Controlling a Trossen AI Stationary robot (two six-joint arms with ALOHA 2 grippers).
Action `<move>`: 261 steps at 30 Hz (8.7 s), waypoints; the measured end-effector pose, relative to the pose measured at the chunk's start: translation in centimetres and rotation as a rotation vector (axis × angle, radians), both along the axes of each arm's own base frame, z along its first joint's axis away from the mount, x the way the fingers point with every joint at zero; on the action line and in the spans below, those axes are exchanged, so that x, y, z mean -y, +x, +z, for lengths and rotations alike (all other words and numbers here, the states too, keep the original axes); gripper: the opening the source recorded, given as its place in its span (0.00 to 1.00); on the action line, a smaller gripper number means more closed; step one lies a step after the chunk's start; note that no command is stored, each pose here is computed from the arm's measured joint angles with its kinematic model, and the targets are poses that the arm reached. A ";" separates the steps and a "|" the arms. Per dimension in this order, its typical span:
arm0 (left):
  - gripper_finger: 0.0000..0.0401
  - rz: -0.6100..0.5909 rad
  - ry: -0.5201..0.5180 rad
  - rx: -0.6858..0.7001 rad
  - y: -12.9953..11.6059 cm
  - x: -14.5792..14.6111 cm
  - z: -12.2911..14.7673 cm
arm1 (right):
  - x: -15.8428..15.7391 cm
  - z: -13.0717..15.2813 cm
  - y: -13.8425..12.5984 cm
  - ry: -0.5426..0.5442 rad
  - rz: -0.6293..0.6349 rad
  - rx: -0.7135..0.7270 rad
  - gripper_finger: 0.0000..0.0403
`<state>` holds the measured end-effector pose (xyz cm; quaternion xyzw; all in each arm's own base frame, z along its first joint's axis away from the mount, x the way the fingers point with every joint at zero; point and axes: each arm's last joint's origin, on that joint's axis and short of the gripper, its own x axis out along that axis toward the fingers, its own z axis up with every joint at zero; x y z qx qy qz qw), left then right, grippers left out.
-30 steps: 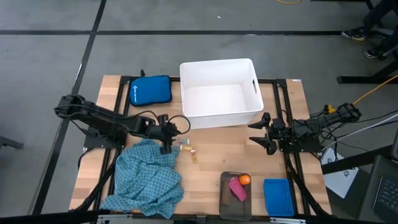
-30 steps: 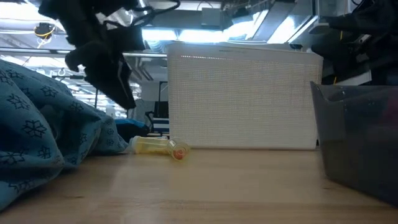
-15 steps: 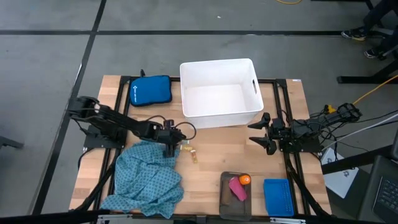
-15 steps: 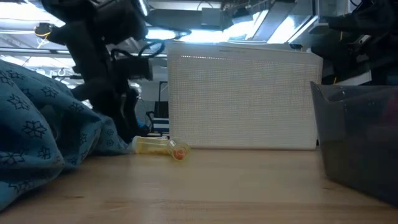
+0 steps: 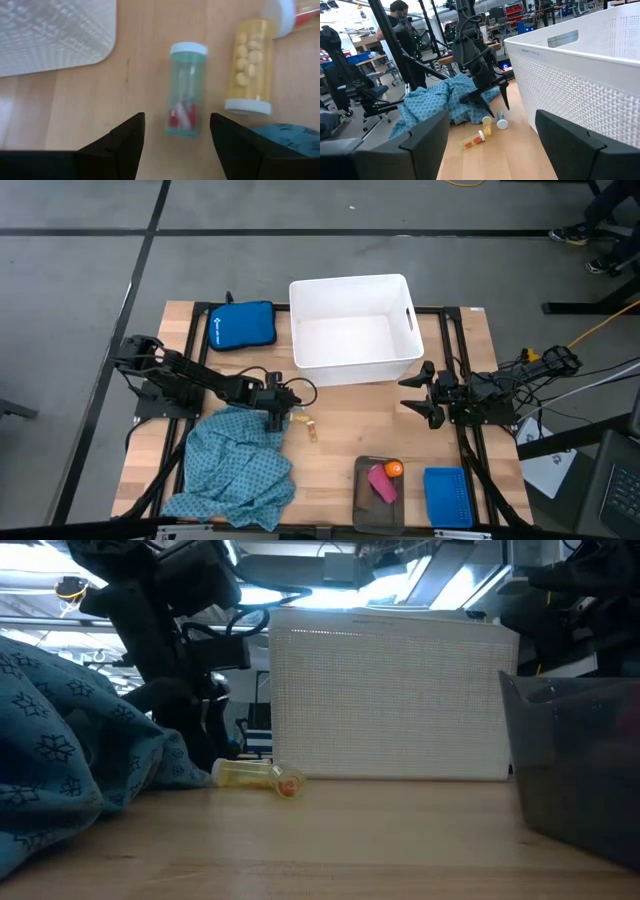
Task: Pick & place medical supplies in basket/bin
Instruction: Put the green pill bottle into the blue bin
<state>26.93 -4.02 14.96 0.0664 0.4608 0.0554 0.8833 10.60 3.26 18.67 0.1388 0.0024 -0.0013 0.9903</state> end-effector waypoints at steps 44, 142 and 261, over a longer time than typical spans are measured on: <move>0.19 -0.162 -0.055 0.461 -2.0 0.6 9.2 | -0.1 0.3 0.0 0.013 0.021 0.031 0.74; 0.18 -0.039 1.283 -0.016 18.0 4.5 14.8 | -2.5 6.1 7.5 -0.281 -0.234 -0.061 0.74; 0.39 0.123 0.690 0.027 8.5 4.5 15.5 | -4.4 6.1 6.9 -0.009 0.358 -0.482 0.32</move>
